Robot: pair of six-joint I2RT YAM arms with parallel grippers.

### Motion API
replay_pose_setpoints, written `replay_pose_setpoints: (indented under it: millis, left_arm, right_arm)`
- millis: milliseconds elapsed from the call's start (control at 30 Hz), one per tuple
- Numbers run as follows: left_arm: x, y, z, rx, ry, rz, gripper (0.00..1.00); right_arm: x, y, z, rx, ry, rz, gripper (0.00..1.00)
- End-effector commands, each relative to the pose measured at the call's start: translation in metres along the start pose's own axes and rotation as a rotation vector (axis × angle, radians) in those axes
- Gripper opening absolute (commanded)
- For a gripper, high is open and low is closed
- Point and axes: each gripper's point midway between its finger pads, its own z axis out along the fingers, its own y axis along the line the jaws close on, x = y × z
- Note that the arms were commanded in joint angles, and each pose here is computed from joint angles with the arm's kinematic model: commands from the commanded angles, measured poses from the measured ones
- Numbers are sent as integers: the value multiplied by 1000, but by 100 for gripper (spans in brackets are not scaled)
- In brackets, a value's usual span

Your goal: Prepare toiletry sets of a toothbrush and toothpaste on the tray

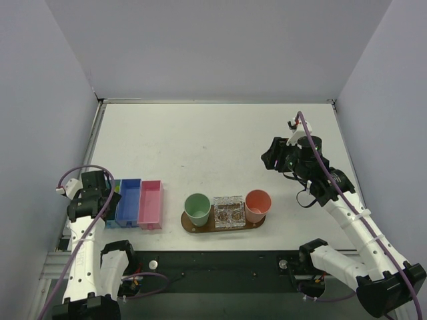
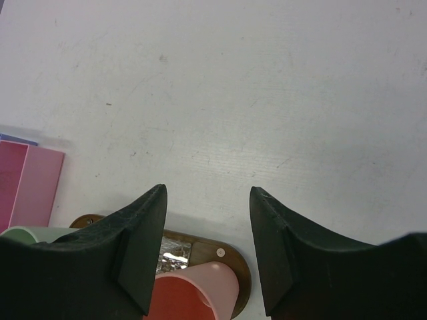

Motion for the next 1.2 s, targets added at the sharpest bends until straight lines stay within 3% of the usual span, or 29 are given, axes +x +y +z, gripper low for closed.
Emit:
replay_pose_setpoints:
  millis: [0, 767, 1167]
  left_arm:
    - [-16, -6, 3, 14, -78, -79, 72]
    - [-28, -5, 12, 62, -205, -173, 61]
    - [-18, -1, 23, 58, -198, -199, 56]
  right_arm:
    - [-16, 3, 2, -12, -47, -13, 48]
    - [-15, 3, 9, -11, -32, -5, 46]
    - [-14, 2, 11, -15, -30, 6, 46]
